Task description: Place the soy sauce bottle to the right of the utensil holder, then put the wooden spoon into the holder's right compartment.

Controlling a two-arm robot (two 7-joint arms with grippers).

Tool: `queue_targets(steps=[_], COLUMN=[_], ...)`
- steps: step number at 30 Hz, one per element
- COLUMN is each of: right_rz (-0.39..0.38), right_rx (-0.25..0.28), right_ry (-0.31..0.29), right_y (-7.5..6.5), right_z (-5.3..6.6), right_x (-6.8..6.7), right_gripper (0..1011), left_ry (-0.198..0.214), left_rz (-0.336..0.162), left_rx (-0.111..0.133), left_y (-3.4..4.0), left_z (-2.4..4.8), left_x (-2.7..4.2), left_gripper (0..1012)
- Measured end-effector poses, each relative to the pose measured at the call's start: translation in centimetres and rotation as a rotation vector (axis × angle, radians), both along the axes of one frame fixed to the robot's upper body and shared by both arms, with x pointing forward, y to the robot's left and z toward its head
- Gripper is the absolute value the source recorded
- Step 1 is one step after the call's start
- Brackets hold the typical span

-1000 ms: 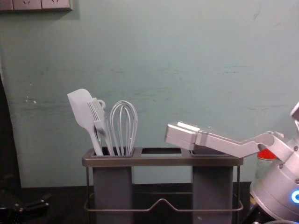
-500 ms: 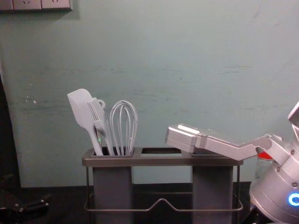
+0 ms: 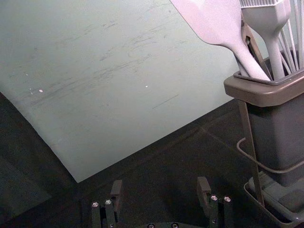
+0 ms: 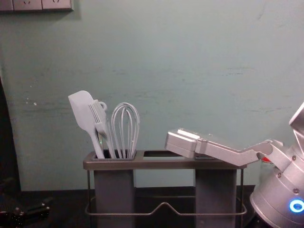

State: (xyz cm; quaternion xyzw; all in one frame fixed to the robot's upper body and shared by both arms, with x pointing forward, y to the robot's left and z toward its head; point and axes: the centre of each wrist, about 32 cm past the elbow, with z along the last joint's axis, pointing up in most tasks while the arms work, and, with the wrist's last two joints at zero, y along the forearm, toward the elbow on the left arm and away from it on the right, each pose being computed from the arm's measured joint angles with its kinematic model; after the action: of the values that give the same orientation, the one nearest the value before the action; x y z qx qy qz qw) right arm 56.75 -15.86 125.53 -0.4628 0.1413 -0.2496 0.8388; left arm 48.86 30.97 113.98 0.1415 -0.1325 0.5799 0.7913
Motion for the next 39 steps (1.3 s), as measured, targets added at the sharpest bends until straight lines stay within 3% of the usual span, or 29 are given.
queue_targets(steps=[39], right_rz=[0.009], right_rx=[0.004], right_ry=[0.0], right_y=[0.25], right_z=[-0.06], right_x=[0.05], right_gripper=[1004], left_ry=[0.0], left_rz=[0.0], left_rx=[0.0], left_y=[0.0], left_z=[0.0], left_x=[0.0], left_gripper=[1012])
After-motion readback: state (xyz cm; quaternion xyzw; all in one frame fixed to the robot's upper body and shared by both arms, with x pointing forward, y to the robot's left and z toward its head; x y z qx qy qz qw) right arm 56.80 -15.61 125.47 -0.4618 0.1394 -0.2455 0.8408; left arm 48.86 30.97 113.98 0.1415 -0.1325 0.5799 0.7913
